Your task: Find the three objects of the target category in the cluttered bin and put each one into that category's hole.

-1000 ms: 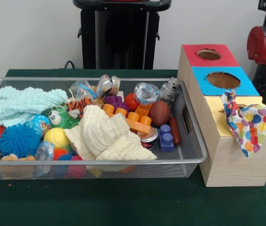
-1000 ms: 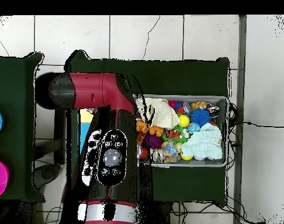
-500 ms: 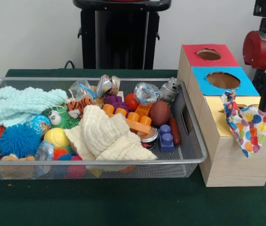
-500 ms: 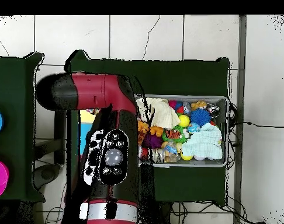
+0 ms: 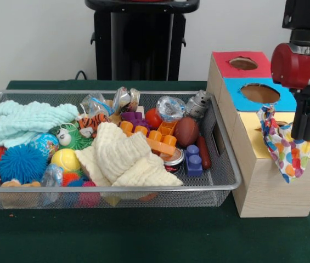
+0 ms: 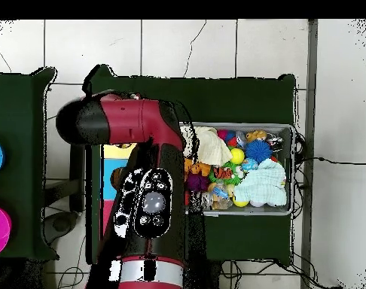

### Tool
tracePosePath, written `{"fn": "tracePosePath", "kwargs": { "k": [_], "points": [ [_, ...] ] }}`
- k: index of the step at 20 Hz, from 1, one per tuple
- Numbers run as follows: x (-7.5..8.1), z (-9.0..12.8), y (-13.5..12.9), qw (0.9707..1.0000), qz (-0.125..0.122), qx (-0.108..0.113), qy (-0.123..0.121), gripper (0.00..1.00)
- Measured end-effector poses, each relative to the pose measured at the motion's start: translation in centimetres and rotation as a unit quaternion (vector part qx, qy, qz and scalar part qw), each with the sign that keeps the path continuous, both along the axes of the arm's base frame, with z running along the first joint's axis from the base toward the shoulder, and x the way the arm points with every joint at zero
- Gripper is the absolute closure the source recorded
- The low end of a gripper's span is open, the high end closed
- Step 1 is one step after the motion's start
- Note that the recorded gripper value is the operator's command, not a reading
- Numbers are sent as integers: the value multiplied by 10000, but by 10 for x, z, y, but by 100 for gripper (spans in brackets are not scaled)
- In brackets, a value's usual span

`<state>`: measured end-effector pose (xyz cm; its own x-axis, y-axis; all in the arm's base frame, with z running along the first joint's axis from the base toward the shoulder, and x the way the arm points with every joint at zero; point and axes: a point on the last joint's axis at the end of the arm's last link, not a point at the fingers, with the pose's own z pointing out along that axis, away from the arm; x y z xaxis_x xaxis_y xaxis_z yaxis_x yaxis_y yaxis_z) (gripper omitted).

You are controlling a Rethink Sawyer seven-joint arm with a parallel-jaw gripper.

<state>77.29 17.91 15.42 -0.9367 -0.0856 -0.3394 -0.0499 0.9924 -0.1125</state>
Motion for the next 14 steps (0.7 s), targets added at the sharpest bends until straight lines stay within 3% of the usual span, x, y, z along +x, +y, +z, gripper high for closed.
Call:
{"fn": "tracePosePath", "kwargs": {
  "k": [14],
  "points": [
    [-24, -24, -4, 9997, -10, -53, 231, 100]
  ]
}}
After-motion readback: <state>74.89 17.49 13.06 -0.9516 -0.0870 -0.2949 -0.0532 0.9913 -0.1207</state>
